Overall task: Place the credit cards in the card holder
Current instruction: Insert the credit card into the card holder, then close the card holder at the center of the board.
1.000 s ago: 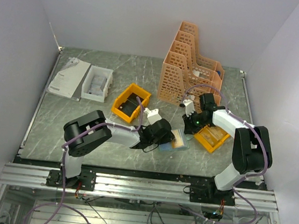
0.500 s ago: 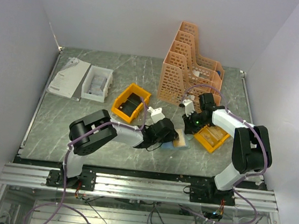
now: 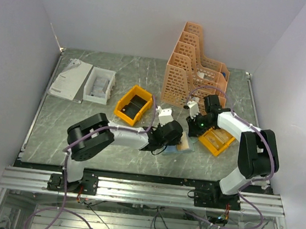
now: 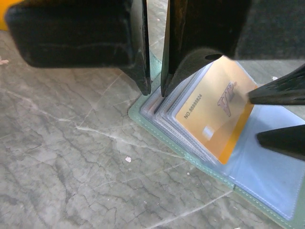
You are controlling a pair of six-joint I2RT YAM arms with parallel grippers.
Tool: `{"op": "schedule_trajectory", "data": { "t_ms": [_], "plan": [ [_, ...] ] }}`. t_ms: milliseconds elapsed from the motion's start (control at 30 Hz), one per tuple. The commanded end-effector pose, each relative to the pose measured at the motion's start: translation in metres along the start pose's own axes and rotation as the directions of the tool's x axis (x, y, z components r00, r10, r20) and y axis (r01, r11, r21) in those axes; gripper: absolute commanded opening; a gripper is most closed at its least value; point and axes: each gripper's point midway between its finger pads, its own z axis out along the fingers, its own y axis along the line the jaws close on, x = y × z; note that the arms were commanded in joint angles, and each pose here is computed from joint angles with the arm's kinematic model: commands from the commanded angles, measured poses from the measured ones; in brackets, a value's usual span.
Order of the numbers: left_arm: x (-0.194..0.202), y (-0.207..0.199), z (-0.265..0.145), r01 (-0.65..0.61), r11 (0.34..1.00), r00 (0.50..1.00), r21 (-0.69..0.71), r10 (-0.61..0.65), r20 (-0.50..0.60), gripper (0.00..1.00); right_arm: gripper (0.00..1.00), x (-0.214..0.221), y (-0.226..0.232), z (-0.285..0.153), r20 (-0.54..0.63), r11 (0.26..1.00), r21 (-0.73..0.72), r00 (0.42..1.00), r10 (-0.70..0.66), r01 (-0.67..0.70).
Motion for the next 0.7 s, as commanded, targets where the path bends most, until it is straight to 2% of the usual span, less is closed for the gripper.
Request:
{"op": "schedule_trajectory", "data": {
  "t_ms": [0,100,200,267,367,400,433,500,567,667],
  "plan": [
    [-0.045,-0.014,-0.044,-0.188,0.98,0.97,-0.071,0.197,0.146,0.48,0.16,-0.018,0.001,-0.016,0.073,0.999,0.031,0.996,-0.045,0.043],
    [-0.058,-0.016,-0.071,-0.27,0.96,0.94,-0.078,0.28,0.196,0.48,0.18,-0.027,0.004,-0.023,0.116,0.996,0.036,0.99,-0.083,0.079],
    [-0.064,-0.004,-0.092,-0.286,0.954,0.928,-0.095,0.3,0.222,0.49,0.2,-0.038,0.011,-0.033,0.181,0.989,0.038,0.972,-0.147,0.143],
    [-0.06,0.009,-0.101,-0.26,0.963,0.936,-0.076,0.271,0.225,0.52,0.22,-0.041,0.017,-0.038,0.216,0.979,0.032,0.955,-0.203,0.201],
    [-0.043,0.026,-0.111,-0.192,0.981,0.961,0.019,0.184,0.208,0.75,0.24,-0.04,0.02,-0.039,0.232,0.965,0.032,0.937,-0.261,0.261],
    [-0.045,0.017,-0.117,-0.161,0.983,0.966,0.087,0.139,0.218,0.78,0.24,-0.039,0.022,-0.038,0.228,0.964,0.018,0.938,-0.262,0.265],
    [-0.038,0.025,-0.12,-0.138,0.984,0.971,0.114,0.112,0.212,0.81,0.24,-0.038,0.025,-0.038,0.226,0.962,-0.001,0.937,-0.265,0.273],
    [-0.037,0.028,-0.125,-0.103,0.982,0.974,0.16,0.066,0.217,0.83,0.25,-0.037,0.04,-0.039,0.24,0.947,-0.084,0.929,-0.282,0.309],
    [-0.034,0.036,-0.124,-0.078,0.987,0.977,0.14,0.048,0.208,0.85,0.25,-0.038,0.051,-0.04,0.258,0.936,-0.153,0.927,-0.273,0.318],
    [-0.022,0.043,-0.116,-0.042,0.988,0.987,0.146,0.018,0.162,0.85,0.3,-0.03,0.046,-0.03,0.213,0.949,-0.155,0.947,-0.238,0.274]
  ]
}}
